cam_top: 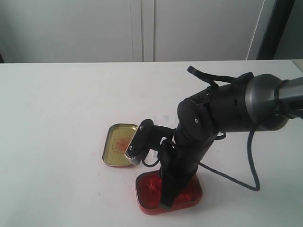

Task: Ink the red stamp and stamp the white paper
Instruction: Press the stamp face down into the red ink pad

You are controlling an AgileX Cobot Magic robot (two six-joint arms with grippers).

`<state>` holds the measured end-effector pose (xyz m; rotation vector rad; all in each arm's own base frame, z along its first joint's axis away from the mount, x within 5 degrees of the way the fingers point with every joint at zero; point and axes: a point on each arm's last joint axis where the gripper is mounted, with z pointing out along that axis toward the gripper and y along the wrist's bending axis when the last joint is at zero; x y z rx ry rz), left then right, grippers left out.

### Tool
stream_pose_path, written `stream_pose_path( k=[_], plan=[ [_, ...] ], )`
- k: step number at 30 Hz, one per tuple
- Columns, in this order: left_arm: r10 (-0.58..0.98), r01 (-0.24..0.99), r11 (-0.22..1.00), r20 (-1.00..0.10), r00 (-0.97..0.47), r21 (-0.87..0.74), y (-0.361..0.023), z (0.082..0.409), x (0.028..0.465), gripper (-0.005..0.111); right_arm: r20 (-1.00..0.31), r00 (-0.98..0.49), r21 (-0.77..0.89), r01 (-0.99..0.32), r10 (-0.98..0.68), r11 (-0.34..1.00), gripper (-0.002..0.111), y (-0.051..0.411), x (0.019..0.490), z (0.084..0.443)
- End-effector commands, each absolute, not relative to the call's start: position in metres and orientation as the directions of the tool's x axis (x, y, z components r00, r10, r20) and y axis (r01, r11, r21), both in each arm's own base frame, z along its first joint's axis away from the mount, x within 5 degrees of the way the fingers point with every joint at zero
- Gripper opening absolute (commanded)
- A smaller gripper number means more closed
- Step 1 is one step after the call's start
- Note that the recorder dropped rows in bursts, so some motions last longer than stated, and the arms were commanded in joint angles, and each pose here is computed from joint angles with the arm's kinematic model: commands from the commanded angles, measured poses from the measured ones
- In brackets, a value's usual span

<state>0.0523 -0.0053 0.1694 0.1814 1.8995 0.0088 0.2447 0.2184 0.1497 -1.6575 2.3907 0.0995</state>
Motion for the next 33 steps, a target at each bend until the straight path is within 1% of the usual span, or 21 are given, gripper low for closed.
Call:
stream_pose_path(
  k=[1, 10, 15, 21, 25, 33],
  plan=[
    [0.131, 0.122, 0.988, -0.938, -0.320, 0.096, -0.005, 0.168, 0.052, 0.000, -0.164, -0.348, -0.042, -0.933, -0.923, 0.359, 0.000, 0.217, 0.243, 0.127],
    [0.131, 0.122, 0.988, -0.938, -0.320, 0.096, -0.005, 0.168, 0.052, 0.000, -0.104, -0.353, -0.008, -0.934, -0.930, 0.356, 0.000, 0.215, 0.241, 0.113],
    [0.131, 0.122, 0.988, -0.938, -0.320, 0.096, -0.005, 0.168, 0.052, 0.000, -0.108, -0.353, -0.011, -0.934, -0.929, 0.356, 0.000, 0.216, 0.242, 0.113],
    [0.131, 0.122, 0.988, -0.938, -0.320, 0.096, -0.005, 0.168, 0.052, 0.000, -0.150, -0.338, -0.048, -0.936, -0.929, 0.348, 0.000, 0.216, 0.244, 0.125],
    [0.131, 0.122, 0.988, -0.938, -0.320, 0.096, -0.005, 0.168, 0.052, 0.000, -0.174, -0.323, -0.097, -0.935, -0.930, 0.342, 0.000, 0.214, 0.245, 0.140],
    [0.131, 0.122, 0.988, -0.938, -0.320, 0.096, -0.005, 0.168, 0.052, 0.000, -0.242, -0.314, -0.134, -0.926, -0.918, 0.352, 0.000, 0.212, 0.243, 0.166]
  ],
)
